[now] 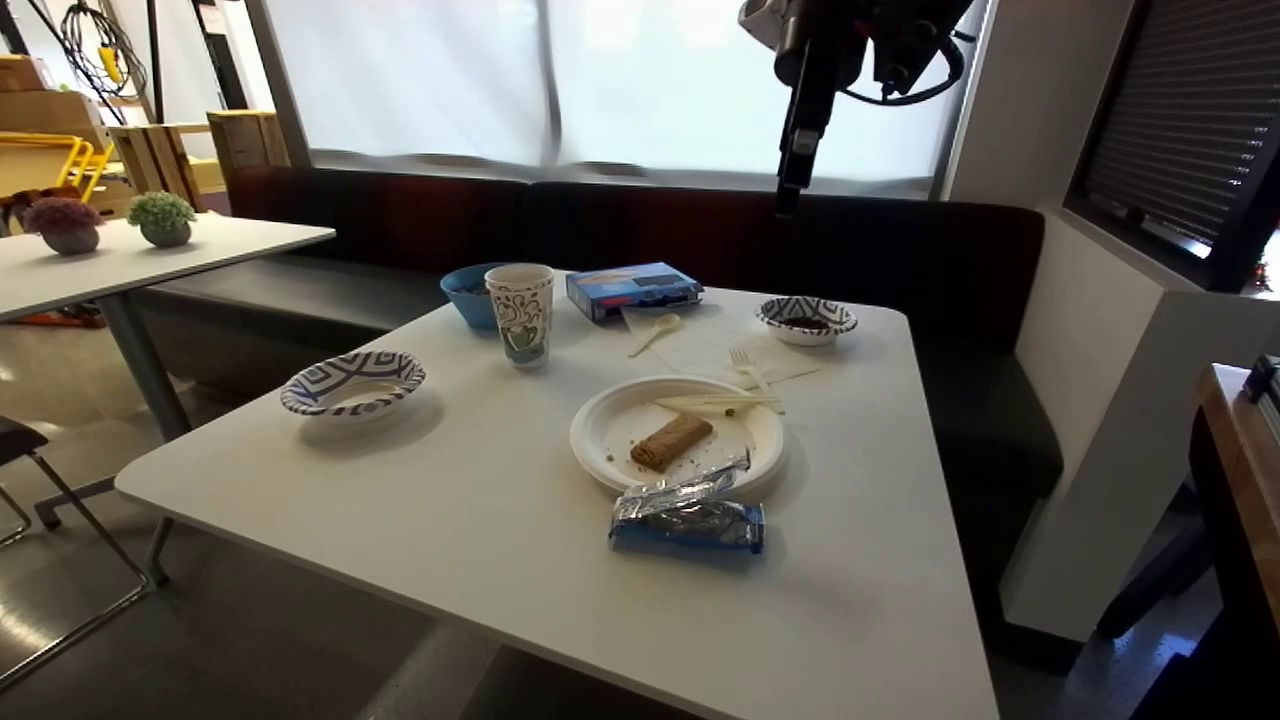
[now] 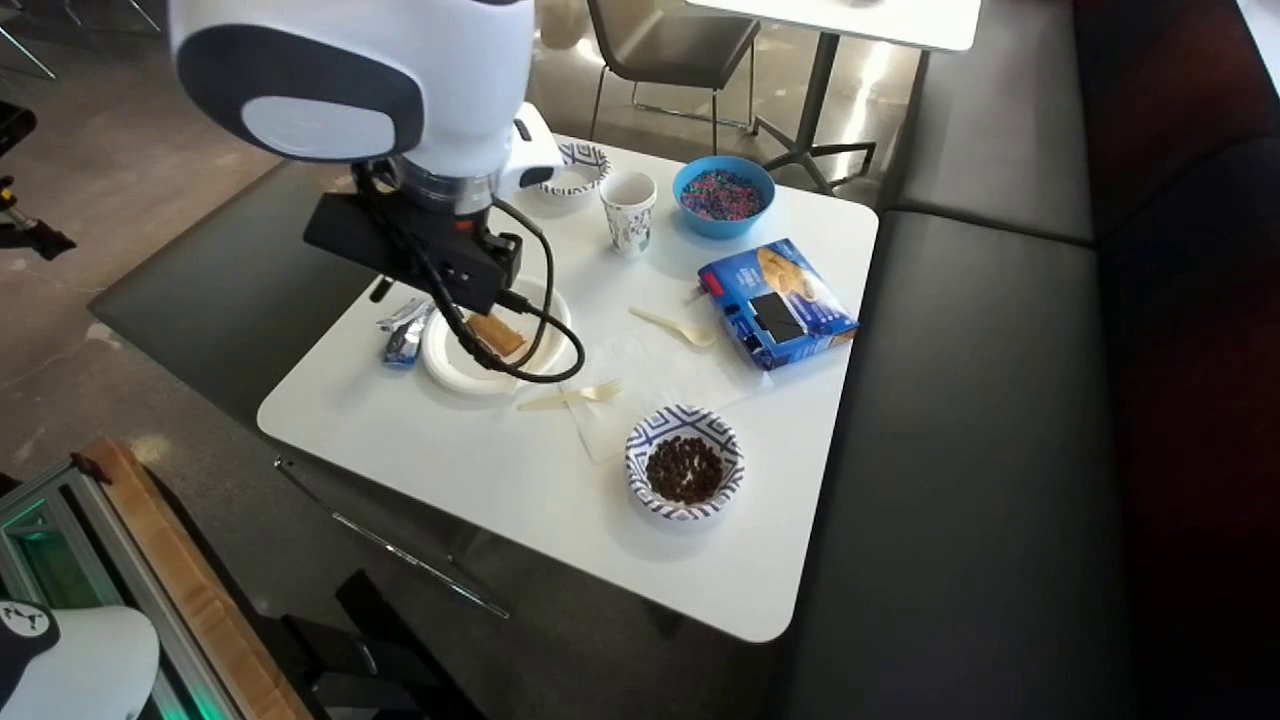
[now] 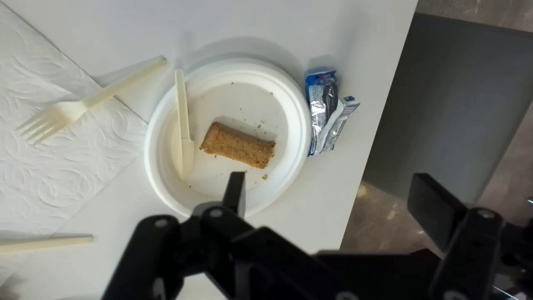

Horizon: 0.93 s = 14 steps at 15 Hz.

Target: Use the knife to cut the cake

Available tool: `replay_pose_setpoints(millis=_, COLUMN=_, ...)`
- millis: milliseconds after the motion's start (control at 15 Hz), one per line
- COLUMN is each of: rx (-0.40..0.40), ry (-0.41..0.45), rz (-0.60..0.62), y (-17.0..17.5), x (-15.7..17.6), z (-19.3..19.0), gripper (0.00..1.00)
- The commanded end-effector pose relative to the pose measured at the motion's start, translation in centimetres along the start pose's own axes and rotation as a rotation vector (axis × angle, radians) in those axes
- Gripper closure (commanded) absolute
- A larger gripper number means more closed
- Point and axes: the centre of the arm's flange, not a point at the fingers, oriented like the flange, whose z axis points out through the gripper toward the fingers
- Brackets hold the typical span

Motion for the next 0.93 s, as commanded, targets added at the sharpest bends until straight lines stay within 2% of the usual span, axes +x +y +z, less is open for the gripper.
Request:
replay_pose_setpoints(millis=0, rx=0.004, ry=-0.007, rz=0.000, y=0.1, x=0.1, z=0.4, gripper=0.00)
replay_pose_setpoints(millis=333, rx=-0.002, ry=0.023, rz=-0.009, y=-0.3, x=0.2, z=-1.0, gripper=0.00)
replay_pose_setpoints(millis=867, rx=0.078, ry=-0.037, rz=0.031, y=5.9, x=2.8, z=6.5, gripper=0.00)
